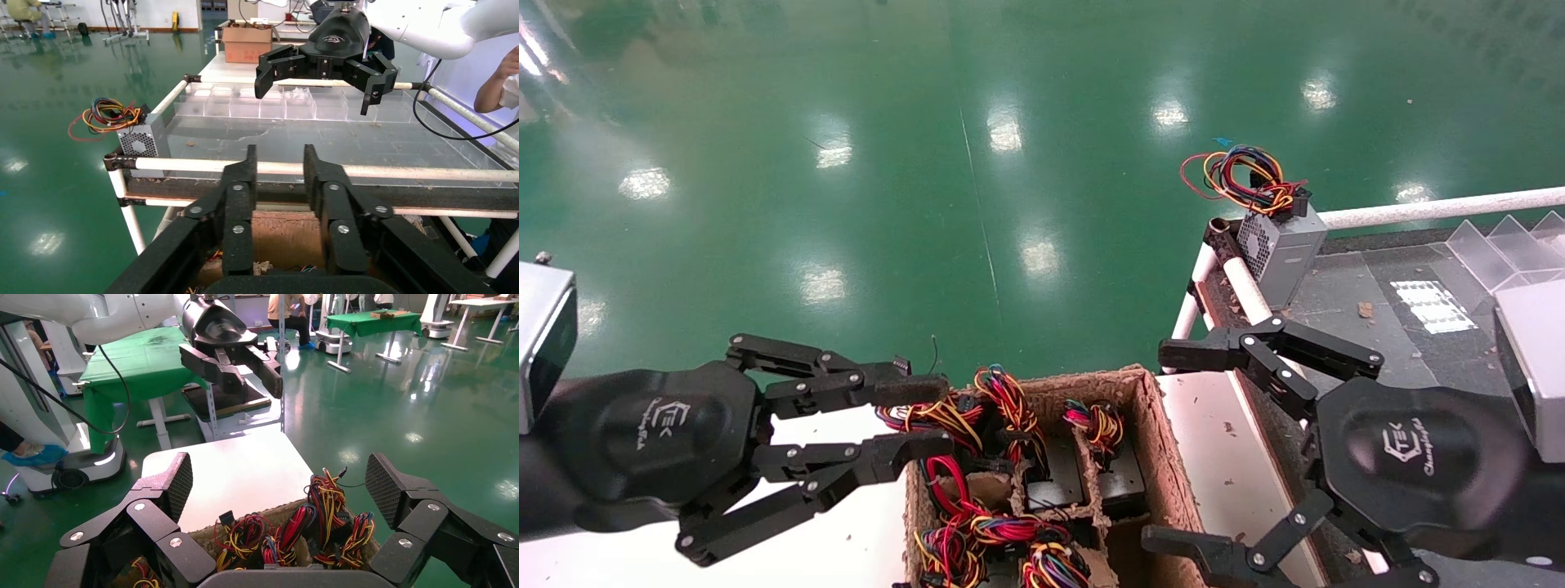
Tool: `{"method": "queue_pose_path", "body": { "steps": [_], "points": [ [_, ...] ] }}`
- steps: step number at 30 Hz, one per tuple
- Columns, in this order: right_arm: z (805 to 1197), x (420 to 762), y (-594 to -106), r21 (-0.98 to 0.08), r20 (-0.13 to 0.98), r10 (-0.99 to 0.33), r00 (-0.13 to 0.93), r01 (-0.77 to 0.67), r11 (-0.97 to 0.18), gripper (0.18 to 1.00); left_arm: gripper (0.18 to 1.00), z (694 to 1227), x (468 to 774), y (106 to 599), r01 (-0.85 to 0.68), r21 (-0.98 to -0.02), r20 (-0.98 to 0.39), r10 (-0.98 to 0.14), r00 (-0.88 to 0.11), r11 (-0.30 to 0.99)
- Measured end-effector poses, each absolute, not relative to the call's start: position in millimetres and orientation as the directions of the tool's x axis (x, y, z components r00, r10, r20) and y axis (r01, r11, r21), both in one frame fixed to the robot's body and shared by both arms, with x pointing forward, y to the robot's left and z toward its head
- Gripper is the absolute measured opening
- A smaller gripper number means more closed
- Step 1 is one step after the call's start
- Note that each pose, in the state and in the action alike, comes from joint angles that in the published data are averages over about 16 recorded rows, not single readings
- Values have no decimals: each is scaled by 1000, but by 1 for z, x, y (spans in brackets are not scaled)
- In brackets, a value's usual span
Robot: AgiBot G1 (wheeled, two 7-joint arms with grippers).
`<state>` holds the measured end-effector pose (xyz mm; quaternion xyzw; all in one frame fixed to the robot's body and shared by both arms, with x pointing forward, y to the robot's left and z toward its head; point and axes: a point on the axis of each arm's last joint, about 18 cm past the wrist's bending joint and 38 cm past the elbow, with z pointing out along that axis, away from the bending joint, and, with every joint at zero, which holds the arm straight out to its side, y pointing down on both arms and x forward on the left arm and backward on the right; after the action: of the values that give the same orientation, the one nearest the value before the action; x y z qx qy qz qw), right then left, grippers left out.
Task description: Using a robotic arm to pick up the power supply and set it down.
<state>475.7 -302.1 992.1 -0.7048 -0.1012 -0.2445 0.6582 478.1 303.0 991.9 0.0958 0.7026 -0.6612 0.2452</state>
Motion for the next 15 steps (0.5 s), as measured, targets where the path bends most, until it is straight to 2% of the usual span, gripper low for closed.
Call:
{"method": "queue_pose_path", "body": {
  "steps": [10, 15],
  "points": [
    [992, 476, -302, -878, 478, -179, 860, 465, -113, 1001, 276, 992, 478, 303, 459, -882, -471, -190, -861, 107],
    [992, 476, -302, -878, 478, -179, 860, 465, -113, 1001, 233, 992, 478, 303, 459, -882, -471, -190, -861, 107]
  ]
}}
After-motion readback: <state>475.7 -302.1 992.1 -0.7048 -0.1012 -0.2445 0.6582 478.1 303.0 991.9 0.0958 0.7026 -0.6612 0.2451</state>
